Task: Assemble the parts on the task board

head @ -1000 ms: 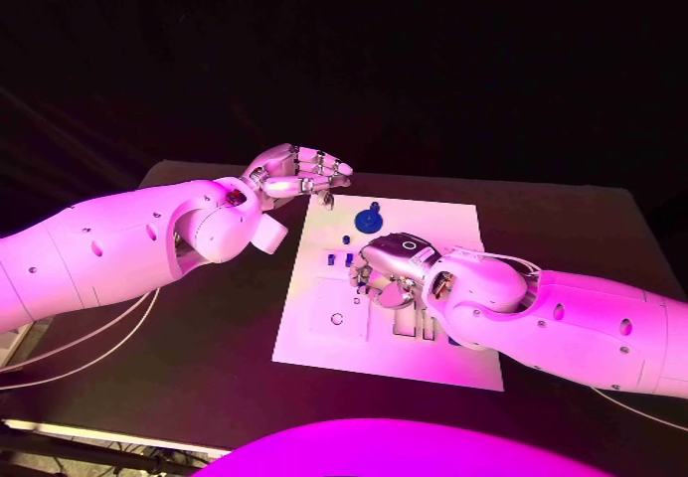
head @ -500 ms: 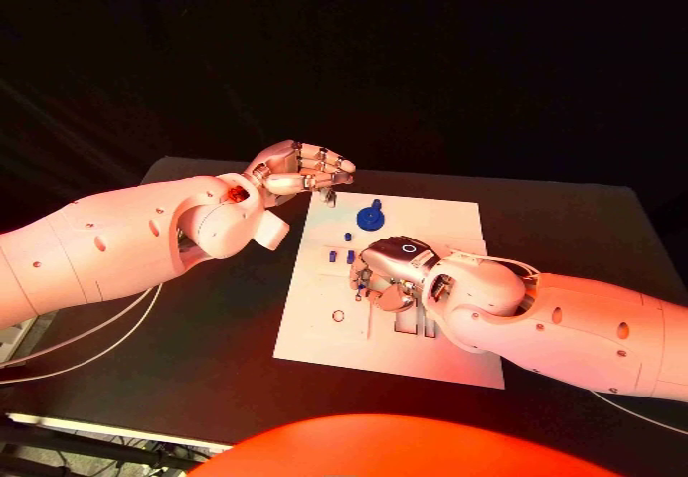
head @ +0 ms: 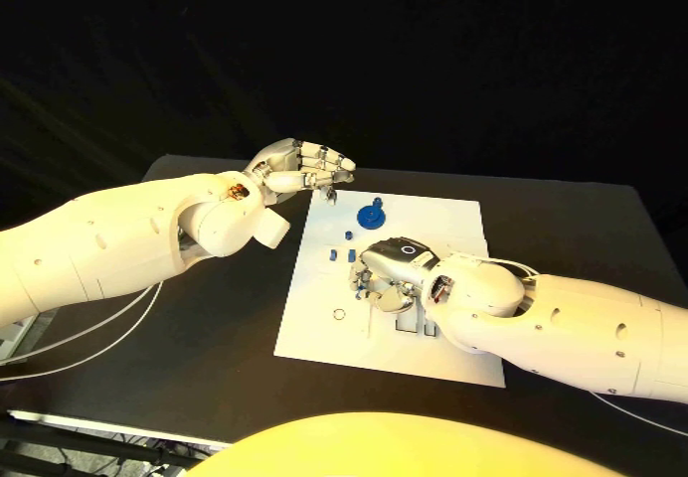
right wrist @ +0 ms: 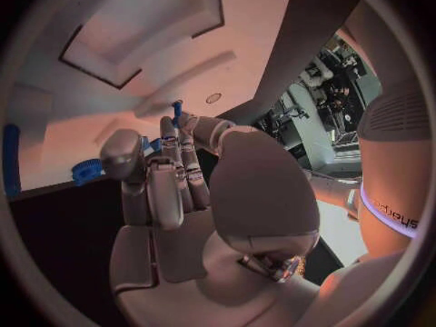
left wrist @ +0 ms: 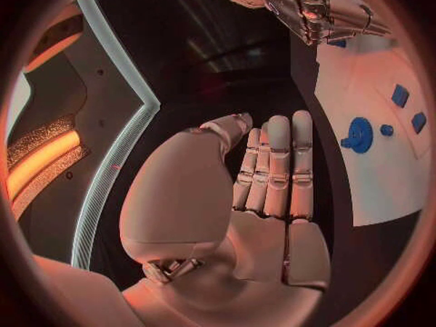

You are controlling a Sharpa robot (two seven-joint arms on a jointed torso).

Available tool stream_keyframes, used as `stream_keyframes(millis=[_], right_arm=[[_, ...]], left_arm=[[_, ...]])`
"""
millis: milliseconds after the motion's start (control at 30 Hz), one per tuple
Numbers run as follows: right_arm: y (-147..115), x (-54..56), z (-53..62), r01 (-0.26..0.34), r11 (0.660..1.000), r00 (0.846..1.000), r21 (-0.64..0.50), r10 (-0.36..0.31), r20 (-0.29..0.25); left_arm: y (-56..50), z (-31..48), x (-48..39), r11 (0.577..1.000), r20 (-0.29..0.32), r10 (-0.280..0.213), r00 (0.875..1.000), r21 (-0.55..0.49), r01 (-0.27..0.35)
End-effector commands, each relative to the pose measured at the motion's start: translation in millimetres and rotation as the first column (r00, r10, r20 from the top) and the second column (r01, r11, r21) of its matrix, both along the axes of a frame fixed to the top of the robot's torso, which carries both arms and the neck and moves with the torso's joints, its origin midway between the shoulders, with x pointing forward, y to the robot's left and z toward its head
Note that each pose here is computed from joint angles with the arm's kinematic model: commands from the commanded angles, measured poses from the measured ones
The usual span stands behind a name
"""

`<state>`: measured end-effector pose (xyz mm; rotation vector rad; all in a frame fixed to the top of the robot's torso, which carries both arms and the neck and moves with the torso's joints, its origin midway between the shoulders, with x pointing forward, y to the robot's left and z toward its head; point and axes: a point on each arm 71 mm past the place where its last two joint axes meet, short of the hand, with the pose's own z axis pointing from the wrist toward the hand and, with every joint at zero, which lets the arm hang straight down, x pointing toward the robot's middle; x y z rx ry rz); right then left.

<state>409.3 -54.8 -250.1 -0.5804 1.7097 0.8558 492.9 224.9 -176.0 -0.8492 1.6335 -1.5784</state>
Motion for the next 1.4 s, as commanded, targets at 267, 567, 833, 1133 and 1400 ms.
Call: stream_keyframes(millis=[267,567,833,1133,1400], right_arm=[[3.0,-2.2,-5.4,-0.014,0.999,1.000,-0.033,0.014,-0.011],[3.4,-2.3,-8.7,-0.017,0.998,1.000,-0.057,0.015,-0.022],[3.7,-2.3,-8.9,-0.023,0.999,0.999,-0.042,0.022,-0.030],[1.6,-1.9,-8.7,-0.018,0.999,0.999,-0.032,0.017,-0.027],[-0.1,-1.4,-7.2,-0.010,1.000,1.000,-0.012,0.009,-0.015]], left_arm=[[-1.7,0.8,-0.9,1.000,0.001,-0.020,1.000,-0.004,0.020],[-1.0,0.7,-1.2,1.000,-0.001,-0.020,1.000,-0.002,0.020],[-0.4,0.6,-1.1,1.000,-0.001,-0.018,1.000,-0.001,0.018],[0.3,0.5,-1.1,1.000,-0.003,-0.017,1.000,0.001,0.017],[0.5,0.2,-1.0,1.000,-0.006,-0.019,1.000,0.003,0.019]])
